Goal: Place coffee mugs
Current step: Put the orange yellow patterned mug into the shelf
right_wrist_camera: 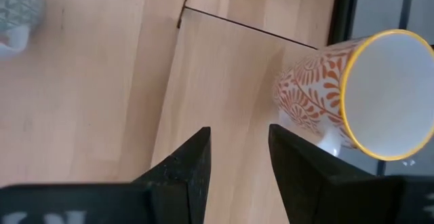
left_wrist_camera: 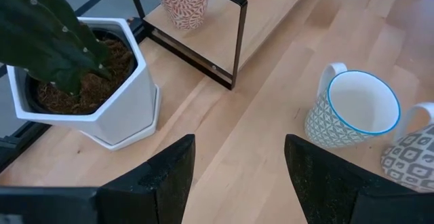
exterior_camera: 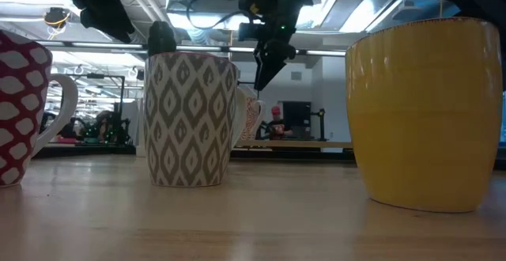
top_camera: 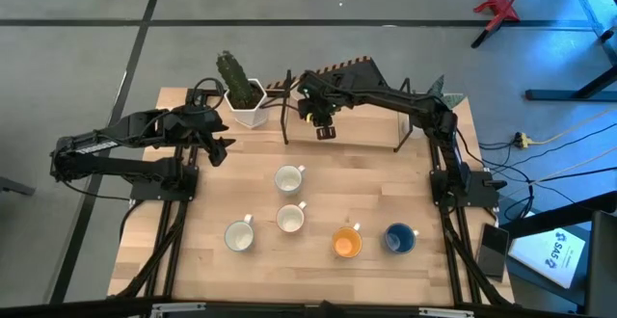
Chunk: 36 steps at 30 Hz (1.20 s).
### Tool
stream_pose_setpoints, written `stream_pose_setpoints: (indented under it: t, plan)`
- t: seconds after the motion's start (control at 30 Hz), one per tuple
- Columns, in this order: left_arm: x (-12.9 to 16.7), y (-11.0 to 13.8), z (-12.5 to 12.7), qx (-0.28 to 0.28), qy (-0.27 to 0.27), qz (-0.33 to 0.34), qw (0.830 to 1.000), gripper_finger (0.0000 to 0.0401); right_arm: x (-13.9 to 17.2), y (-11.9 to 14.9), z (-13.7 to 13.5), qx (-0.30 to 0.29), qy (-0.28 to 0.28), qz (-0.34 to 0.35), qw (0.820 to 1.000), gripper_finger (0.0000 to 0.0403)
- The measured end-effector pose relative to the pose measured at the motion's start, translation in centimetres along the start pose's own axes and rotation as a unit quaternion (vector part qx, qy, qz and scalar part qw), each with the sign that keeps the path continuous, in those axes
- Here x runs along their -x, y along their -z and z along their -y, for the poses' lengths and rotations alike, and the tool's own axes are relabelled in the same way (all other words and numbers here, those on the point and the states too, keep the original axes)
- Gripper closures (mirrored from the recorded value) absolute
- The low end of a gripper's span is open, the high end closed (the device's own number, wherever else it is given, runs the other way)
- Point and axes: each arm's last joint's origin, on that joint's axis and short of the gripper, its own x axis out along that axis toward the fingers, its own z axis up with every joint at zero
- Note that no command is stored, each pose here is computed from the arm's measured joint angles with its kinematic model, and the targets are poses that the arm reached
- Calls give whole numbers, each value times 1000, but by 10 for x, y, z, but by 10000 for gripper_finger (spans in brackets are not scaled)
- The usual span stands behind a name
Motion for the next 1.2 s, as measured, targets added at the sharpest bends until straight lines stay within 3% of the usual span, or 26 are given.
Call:
stream_pose_setpoints:
  t: [0.3, 0.53, 0.8, 1.07, 1.2]
  plan:
    - [0, 0, 0, 1, -5, 1, 1000, 179, -2, 4, 4, -5, -1, -2, 1000, 265]
    - [0, 0, 0, 1, -7, 2, 1000, 179, -19, 18, 3, -8, 10, -54, 998, 265]
    - [0, 0, 0, 1, -9, 3, 1000, 179, -24, 19, 0, -12, -30, -29, 999, 265]
    - [0, 0, -1, 1, -16, 5, 1000, 179, -24, 11, 8, -13, 38, -4, 999, 265]
    - [0, 0, -1, 1, -16, 5, 1000, 179, -24, 14, 13, -17, 45, -10, 999, 265]
